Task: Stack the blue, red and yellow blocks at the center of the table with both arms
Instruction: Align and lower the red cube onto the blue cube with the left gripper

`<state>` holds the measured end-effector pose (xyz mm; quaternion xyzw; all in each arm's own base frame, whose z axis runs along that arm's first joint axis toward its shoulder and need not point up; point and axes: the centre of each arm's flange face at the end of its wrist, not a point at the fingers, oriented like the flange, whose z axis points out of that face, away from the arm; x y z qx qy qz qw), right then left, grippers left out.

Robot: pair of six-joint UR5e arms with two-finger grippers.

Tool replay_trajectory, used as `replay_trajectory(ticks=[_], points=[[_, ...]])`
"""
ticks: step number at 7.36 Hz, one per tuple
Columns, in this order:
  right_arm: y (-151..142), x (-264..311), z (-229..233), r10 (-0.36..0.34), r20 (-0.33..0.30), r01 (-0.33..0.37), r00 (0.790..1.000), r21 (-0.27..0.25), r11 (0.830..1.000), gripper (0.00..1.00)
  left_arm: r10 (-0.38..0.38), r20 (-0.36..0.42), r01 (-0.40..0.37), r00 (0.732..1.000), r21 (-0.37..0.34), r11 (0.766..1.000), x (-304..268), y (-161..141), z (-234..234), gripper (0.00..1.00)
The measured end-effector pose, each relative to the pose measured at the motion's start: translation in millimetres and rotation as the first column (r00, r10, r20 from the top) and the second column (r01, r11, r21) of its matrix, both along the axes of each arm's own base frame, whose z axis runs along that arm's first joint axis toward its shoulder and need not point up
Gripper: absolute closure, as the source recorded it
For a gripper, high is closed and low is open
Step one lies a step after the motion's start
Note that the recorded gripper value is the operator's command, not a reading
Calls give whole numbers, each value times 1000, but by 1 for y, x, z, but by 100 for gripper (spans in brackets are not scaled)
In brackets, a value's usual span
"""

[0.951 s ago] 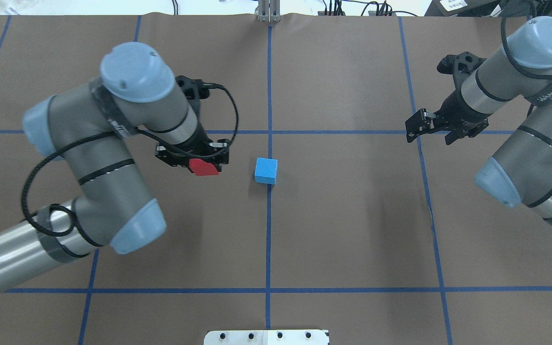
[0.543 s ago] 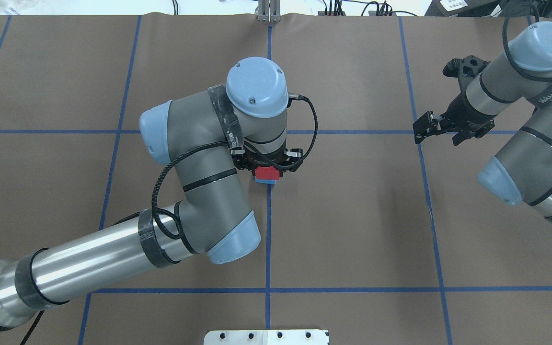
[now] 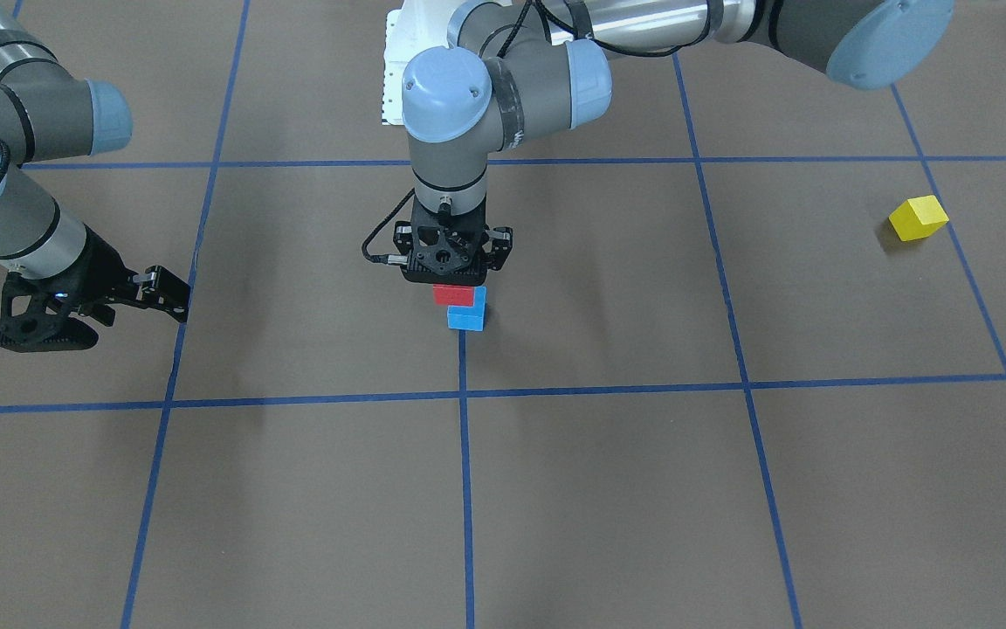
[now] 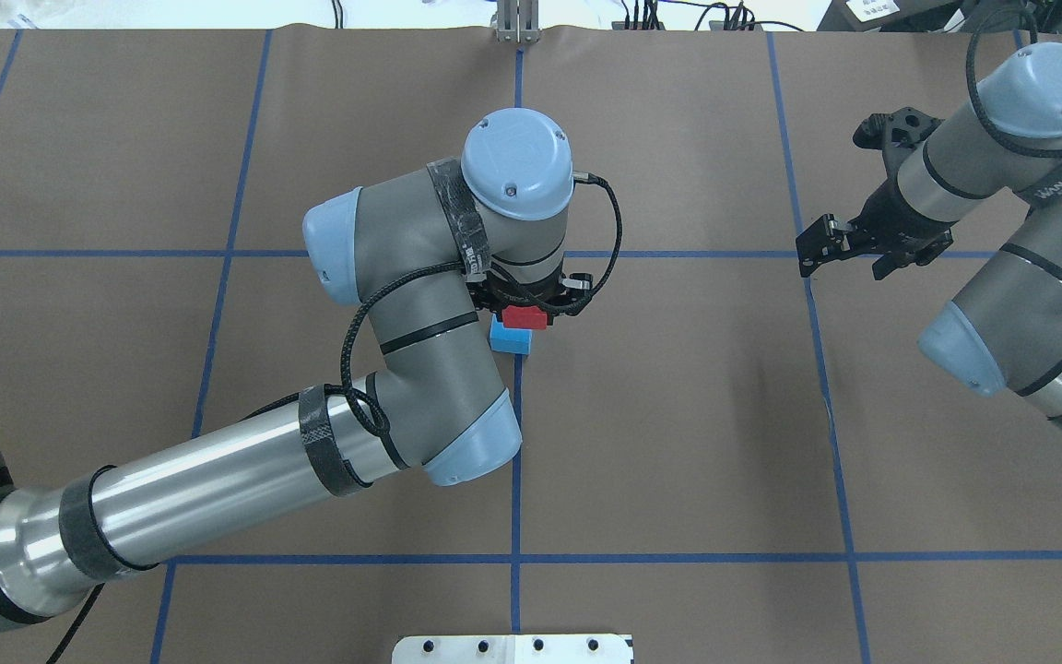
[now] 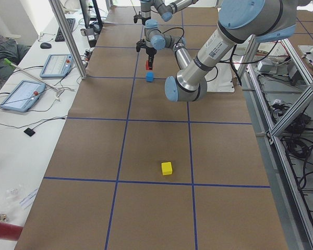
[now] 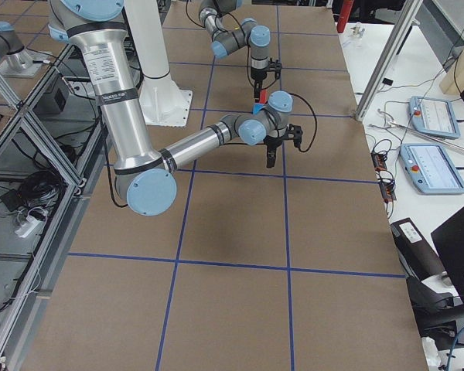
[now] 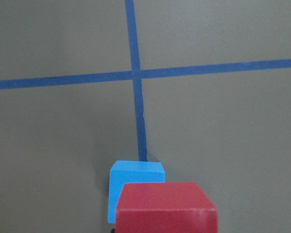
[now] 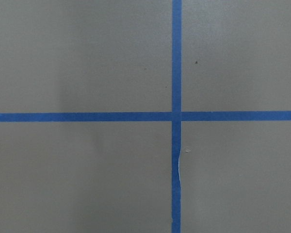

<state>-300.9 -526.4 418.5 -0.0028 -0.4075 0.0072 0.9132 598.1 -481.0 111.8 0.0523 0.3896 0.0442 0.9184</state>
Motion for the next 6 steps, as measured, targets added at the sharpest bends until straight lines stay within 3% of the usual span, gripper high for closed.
replay_trajectory(ticks=[6], points=[[-3, 0, 1, 3, -2, -3, 1000, -3, 1000, 0, 15, 3, -15, 1000, 27, 1000, -2, -9, 1, 100]])
